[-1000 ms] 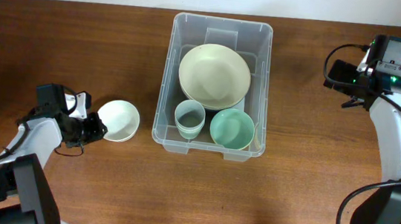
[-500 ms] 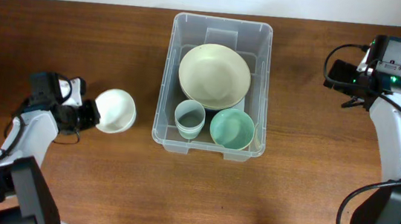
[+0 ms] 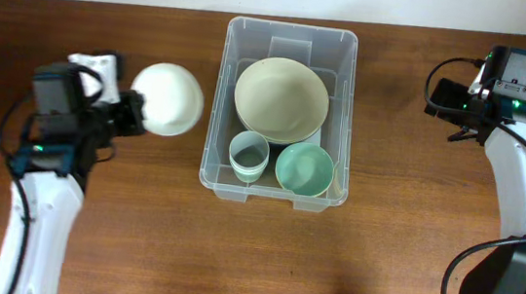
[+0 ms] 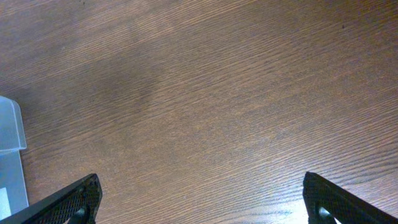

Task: Pack container
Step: 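Lift the white bowl and carry it into the container, then release the white bowl onto the mint-green bowl and withdraw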

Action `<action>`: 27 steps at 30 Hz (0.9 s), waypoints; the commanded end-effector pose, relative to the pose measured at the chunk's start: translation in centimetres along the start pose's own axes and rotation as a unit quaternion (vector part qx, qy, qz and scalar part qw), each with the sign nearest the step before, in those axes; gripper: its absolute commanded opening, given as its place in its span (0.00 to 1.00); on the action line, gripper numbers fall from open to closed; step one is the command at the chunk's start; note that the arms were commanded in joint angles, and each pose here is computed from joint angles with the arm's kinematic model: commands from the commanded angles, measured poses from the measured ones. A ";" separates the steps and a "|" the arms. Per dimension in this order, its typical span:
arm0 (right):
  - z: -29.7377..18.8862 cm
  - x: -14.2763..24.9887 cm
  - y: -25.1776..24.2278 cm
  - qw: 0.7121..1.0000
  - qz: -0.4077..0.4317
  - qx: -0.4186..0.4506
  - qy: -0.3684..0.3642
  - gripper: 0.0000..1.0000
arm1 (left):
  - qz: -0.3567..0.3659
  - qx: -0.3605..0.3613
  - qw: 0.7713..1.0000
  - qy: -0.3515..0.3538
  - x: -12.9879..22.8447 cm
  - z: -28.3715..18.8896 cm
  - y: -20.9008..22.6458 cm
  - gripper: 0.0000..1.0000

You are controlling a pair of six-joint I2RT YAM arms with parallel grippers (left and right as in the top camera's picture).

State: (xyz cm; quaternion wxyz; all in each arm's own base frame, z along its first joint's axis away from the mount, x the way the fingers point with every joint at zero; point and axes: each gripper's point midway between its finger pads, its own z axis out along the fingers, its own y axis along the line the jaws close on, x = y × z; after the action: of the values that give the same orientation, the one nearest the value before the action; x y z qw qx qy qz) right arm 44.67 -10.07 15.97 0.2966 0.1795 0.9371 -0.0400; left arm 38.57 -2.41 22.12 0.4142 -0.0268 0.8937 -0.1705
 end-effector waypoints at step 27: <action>-1.2 -1.0 -0.2 1.000 0.007 0.002 -0.020 0.99 | 0.182 0.111 0.975 0.058 9.7 5.6 -22.2 0.00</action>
State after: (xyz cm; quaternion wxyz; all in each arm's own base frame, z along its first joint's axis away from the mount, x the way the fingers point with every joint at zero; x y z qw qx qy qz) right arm 44.67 -10.07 15.97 0.2966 0.1795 0.9371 -0.0400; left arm 33.39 -26.52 18.64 0.3762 0.2027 0.8815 -0.2010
